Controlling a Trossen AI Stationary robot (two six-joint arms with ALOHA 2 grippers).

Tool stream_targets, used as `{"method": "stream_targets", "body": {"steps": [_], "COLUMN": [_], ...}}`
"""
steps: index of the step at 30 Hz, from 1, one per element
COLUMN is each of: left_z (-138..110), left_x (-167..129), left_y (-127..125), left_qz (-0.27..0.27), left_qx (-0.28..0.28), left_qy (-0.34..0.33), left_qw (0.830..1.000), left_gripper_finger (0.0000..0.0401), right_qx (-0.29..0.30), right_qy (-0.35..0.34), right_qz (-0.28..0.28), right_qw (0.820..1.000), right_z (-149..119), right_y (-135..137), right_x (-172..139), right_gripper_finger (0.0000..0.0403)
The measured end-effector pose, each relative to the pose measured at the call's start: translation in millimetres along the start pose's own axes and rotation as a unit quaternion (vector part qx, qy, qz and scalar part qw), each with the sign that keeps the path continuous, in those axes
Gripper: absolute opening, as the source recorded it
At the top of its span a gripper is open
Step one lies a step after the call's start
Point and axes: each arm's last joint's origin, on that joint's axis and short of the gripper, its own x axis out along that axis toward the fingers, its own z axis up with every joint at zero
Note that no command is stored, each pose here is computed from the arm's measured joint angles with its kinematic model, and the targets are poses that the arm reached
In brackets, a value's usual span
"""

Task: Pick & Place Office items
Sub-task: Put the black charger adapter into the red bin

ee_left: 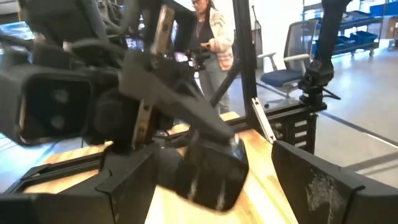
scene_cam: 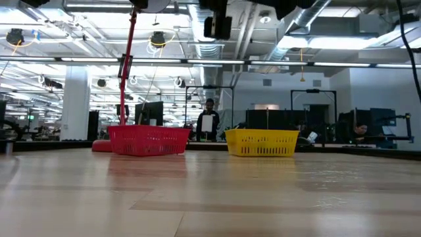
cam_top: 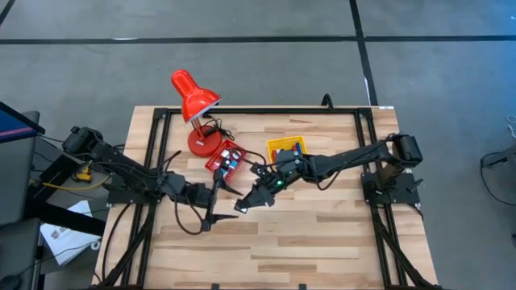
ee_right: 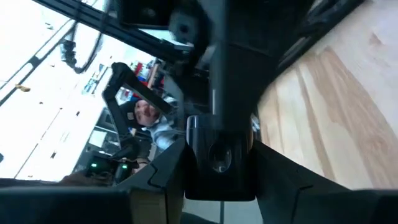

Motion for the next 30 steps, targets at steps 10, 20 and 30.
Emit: {"method": "stream_targets", "body": {"steps": [10,20,30], "left_z": [-1.2,-1.0,-1.2], "left_x": [0.0,0.0,0.0], "left_y": [-0.4,-0.2,-0.2], "left_qz": [-0.004,-0.002,-0.002], "left_qx": [0.001,0.002,0.012], "left_qy": [0.006,0.004,0.006], "left_qw": [1.000,1.000,1.000], "left_gripper_finger": [0.0301,0.0240,0.0152], "right_qx": [-0.004,-0.004,0.000], "right_qy": [-0.013,-0.021,-0.025], "right_qz": [0.010,0.006,0.002], "right_qw": [1.000,1.000,1.000], "right_z": [3.7,4.1,5.3], "right_y": [2.4,2.3,1.3], "right_x": [-1.5,-1.5,-2.1], "right_gripper_finger": [0.0141,0.0141,0.0151]}}
